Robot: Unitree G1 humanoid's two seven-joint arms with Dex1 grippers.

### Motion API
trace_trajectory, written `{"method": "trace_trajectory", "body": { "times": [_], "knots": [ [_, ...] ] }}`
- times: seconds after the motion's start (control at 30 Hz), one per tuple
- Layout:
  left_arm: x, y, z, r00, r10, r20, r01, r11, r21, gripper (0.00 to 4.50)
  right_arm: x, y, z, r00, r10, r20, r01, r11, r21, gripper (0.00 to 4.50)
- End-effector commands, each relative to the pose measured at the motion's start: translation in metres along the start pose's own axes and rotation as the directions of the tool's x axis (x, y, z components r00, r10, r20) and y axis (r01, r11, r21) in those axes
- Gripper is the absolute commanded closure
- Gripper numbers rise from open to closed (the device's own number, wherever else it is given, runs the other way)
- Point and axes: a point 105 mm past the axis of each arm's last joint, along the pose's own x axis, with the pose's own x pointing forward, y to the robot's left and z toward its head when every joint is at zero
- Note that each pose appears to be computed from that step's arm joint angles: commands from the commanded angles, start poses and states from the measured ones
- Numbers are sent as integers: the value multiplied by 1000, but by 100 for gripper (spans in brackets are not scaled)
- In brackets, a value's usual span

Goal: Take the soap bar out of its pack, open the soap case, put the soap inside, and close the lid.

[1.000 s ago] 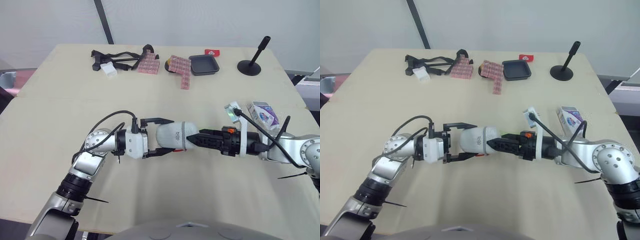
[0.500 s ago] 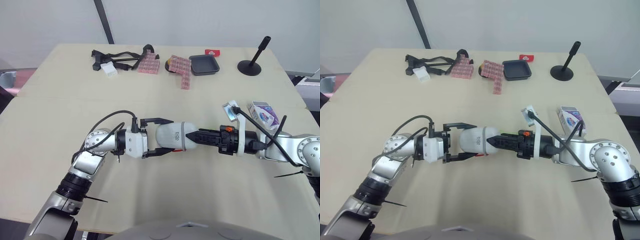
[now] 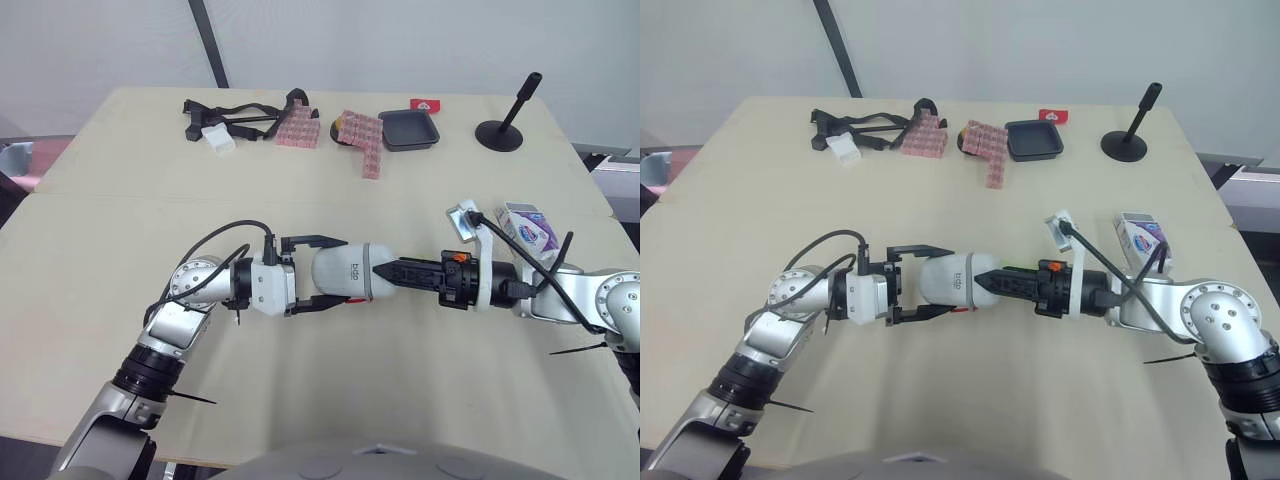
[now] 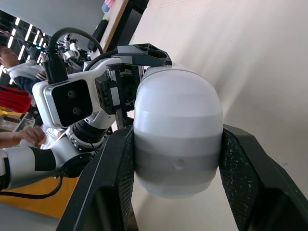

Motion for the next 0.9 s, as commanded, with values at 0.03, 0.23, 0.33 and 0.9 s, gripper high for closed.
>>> {"method": "trace_trajectory", "body": {
  "times": [0.03,0.23,0.33,0.9],
  "knots": [
    [-2,8,5,999,38,13,-38,999,18,102,-2,20,1,993,115,-1,-115,993,12,250],
    [-3,9,4,999,41,5,-41,999,11,102,-4,21,1,992,125,-6,-125,992,17,250],
    [-4,10,3,999,43,1,-43,999,7,102,-6,20,2,993,121,-3,-121,993,17,250],
    [-7,9,0,999,40,-14,-40,999,-8,102,-54,-6,13,995,-98,31,98,995,3,250]
  ]
}}
